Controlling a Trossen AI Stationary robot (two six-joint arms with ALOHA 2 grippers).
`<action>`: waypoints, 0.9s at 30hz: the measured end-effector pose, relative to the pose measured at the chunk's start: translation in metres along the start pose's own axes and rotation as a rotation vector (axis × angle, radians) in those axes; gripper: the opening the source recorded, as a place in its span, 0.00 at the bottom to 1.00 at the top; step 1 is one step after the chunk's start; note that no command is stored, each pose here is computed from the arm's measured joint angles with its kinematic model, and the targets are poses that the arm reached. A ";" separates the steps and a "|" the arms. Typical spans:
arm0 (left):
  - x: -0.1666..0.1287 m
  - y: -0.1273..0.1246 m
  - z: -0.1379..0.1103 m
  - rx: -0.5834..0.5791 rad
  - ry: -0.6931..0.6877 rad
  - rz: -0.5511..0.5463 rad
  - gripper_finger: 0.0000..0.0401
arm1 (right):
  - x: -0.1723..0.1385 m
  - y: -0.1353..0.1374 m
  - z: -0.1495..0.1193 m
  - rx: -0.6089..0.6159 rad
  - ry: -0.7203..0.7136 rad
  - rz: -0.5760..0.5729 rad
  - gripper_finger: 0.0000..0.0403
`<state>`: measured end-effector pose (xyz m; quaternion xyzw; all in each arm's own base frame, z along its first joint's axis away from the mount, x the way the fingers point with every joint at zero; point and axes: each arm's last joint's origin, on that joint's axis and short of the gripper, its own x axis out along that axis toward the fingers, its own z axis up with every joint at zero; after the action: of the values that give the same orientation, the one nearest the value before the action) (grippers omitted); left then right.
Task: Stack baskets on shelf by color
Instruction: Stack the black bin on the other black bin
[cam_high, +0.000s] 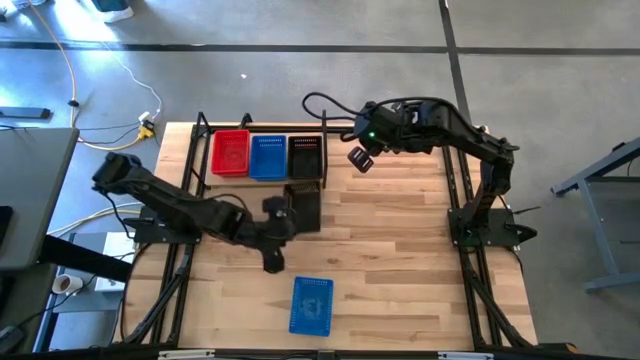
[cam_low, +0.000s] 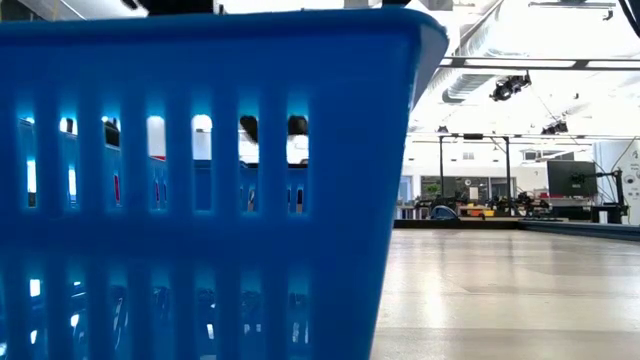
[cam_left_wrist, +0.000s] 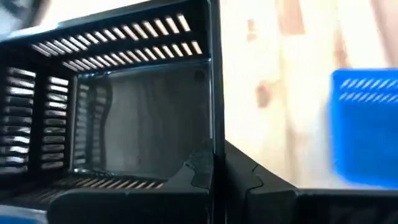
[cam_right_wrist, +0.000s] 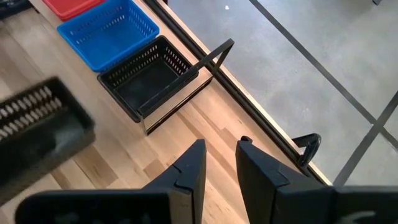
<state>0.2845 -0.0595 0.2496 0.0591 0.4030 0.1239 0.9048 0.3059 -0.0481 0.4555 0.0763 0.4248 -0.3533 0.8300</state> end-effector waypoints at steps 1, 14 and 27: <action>-0.005 0.005 0.000 0.012 -0.006 0.025 0.00 | 0.000 0.000 0.000 0.004 0.000 0.000 0.19; -0.016 0.062 0.003 0.125 0.013 0.207 0.00 | 0.000 0.000 0.000 0.040 0.002 0.003 0.19; -0.001 0.125 0.002 0.104 0.060 0.229 0.00 | 0.000 0.000 0.000 0.059 0.003 0.005 0.19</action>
<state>0.2635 0.0602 0.2771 0.1478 0.4263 0.2071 0.8681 0.3062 -0.0479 0.4552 0.1027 0.4154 -0.3634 0.8276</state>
